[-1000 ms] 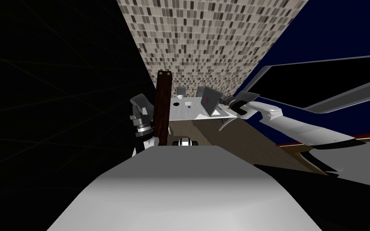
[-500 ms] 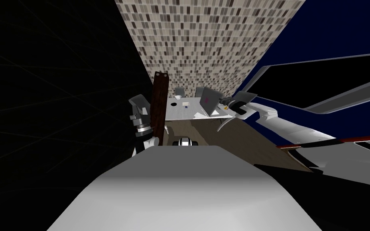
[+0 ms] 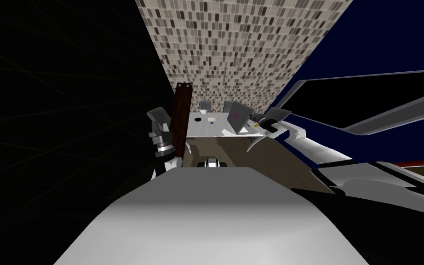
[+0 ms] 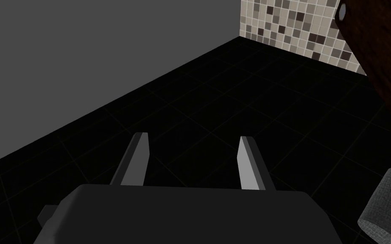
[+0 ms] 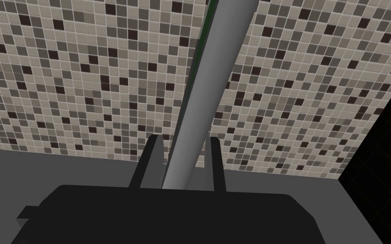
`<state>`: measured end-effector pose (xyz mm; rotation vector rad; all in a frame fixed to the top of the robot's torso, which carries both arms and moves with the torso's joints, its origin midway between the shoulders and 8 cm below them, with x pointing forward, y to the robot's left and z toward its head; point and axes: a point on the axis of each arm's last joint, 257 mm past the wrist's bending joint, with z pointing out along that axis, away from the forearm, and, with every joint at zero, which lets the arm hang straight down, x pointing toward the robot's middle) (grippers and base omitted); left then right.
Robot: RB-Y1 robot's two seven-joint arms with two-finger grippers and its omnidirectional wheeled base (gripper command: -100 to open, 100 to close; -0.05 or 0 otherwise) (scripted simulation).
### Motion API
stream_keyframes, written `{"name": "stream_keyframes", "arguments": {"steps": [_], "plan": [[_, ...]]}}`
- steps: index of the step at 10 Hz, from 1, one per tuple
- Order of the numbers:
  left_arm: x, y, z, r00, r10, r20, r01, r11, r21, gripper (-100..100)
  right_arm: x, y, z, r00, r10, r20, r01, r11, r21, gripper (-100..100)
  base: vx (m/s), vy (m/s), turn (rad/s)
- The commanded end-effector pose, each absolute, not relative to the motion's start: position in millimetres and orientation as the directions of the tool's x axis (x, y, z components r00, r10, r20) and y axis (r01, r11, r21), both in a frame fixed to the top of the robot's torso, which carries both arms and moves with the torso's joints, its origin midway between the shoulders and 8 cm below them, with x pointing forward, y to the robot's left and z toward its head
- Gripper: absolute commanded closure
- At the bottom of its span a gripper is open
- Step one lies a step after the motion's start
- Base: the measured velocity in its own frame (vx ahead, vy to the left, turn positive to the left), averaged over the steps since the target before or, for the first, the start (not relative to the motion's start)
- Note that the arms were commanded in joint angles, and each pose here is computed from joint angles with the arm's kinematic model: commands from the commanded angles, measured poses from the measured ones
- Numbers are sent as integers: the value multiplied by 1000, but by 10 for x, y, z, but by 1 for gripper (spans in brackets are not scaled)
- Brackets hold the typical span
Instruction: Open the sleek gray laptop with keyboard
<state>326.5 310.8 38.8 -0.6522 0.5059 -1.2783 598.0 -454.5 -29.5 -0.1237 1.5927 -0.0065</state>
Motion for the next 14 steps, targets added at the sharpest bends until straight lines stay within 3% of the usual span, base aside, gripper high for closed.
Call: {"name": "stream_keyframes", "arguments": {"steps": [1,6,7,14], "plan": [[3265,3108,388,224,-975,10,704,154,-694,0,5979,-4601,-543,-44,-8,-999,-62,998,-5,100,-17,-83,11],[3265,3108,388,224,-975,10,704,154,-694,0,6016,-4599,-896,-56,172,-983,-44,984,175,100,-10,-96,0],[3265,3108,388,224,-975,10,704,154,-694,0,6063,-4619,-669,-27,142,-989,-47,988,144,100,-20,-56,-3],[3265,3108,388,224,-975,10,704,154,-694,0,6051,-4505,-1219,-47,310,-950,-47,949,312,100,12,-66,-3]]}}
